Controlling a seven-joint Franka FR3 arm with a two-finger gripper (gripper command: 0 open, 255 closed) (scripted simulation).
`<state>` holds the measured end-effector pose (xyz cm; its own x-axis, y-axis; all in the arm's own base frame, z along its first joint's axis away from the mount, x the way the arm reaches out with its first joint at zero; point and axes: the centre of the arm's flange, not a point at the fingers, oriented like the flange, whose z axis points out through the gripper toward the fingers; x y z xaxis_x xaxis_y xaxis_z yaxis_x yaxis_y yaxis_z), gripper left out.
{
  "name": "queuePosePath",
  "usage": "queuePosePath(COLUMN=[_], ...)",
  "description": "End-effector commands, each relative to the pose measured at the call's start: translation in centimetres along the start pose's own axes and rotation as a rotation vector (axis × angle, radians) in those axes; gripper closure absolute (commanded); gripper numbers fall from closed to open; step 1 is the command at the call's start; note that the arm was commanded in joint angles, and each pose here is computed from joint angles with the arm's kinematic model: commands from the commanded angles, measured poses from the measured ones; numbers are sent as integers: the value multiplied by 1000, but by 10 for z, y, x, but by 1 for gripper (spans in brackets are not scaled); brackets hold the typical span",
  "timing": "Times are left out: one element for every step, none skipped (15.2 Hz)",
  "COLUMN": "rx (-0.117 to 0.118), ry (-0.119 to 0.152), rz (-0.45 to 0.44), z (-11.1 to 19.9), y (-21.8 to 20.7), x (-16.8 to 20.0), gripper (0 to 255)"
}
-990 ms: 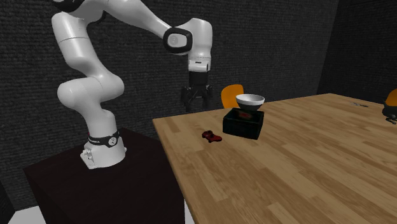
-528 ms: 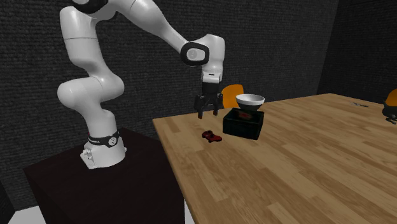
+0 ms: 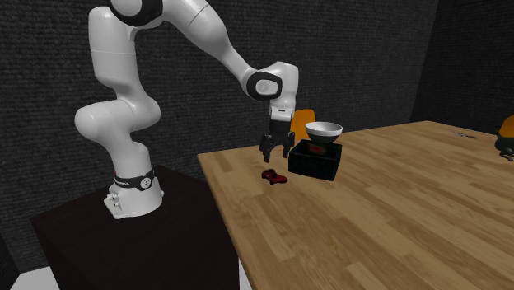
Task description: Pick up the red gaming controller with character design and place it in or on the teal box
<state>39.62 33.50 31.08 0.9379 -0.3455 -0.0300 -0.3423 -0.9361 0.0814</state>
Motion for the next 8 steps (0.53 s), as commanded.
queuePosePath(rx=[0, 0, 0, 0, 0, 0, 0, 0], ry=[0, 0, 0, 0, 0, 0, 0, 0], rz=[0, 0, 0, 0, 0, 0, 0, 0], z=[12, 17, 25, 25, 25, 25, 25, 25], y=[0, 0, 0, 0, 0, 0, 0, 0], x=[0, 0, 0, 0, 0, 0, 0, 0], gripper=[0, 0, 0, 0, 0, 0, 0, 0])
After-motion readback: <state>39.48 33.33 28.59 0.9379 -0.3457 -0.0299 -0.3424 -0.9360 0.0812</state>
